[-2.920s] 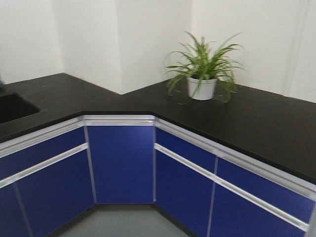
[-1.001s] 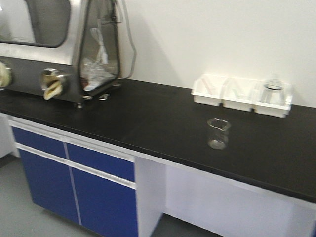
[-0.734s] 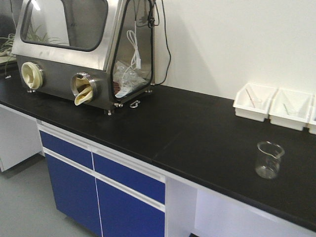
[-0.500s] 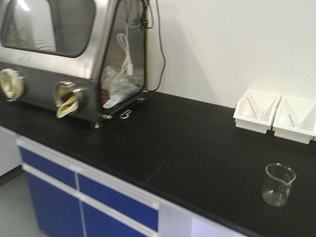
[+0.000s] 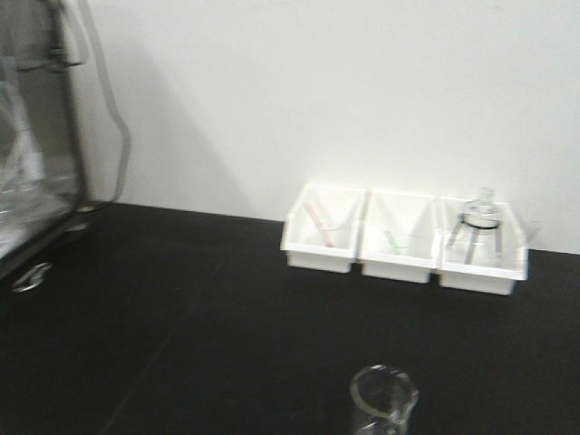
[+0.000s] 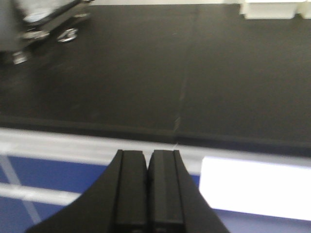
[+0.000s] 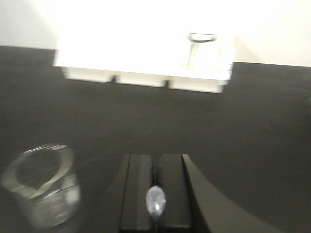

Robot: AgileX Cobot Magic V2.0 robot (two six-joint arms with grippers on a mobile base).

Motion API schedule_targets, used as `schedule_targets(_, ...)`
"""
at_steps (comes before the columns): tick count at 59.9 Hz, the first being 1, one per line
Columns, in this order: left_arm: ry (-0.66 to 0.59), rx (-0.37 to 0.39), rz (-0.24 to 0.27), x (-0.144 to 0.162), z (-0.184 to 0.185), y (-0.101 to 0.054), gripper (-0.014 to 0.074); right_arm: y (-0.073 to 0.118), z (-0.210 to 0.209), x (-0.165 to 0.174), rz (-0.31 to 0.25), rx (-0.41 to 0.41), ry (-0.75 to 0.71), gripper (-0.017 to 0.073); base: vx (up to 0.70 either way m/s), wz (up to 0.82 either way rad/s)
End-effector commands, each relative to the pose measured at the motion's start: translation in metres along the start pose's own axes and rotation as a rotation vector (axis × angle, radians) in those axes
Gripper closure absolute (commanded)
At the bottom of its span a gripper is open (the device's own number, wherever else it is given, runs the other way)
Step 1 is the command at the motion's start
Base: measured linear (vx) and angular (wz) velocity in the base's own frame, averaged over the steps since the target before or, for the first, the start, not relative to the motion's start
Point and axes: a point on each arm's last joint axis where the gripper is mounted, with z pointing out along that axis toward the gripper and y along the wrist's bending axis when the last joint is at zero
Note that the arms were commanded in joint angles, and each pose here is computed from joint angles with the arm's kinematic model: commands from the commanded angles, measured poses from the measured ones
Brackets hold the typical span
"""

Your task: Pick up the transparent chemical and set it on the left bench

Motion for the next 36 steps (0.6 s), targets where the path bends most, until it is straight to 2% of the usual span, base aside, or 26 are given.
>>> schedule_targets(1,-0.081,-0.002,-0.009,-0.0028,-0.0013,0.0001,0.0597,0.003,-0.0036,-0.0187,-0.008,-0.03,-0.111,0.0562,0.34,-0.67)
schedule_targets(16,-0.081,-0.002,-0.009,-0.0028,-0.0013,0.0001,0.0597,0.003,-0.0036,-0.0187,-0.008,-0.03,-0.111,0.0562,0.26,-0.56)
schedule_targets(36,-0.081,-0.002,-0.009,-0.0028,-0.0013,0.0001,0.0597,0.003,-0.0036,-0.0187,-0.008,-0.03,-0.111,0.0562,0.11,-0.32)
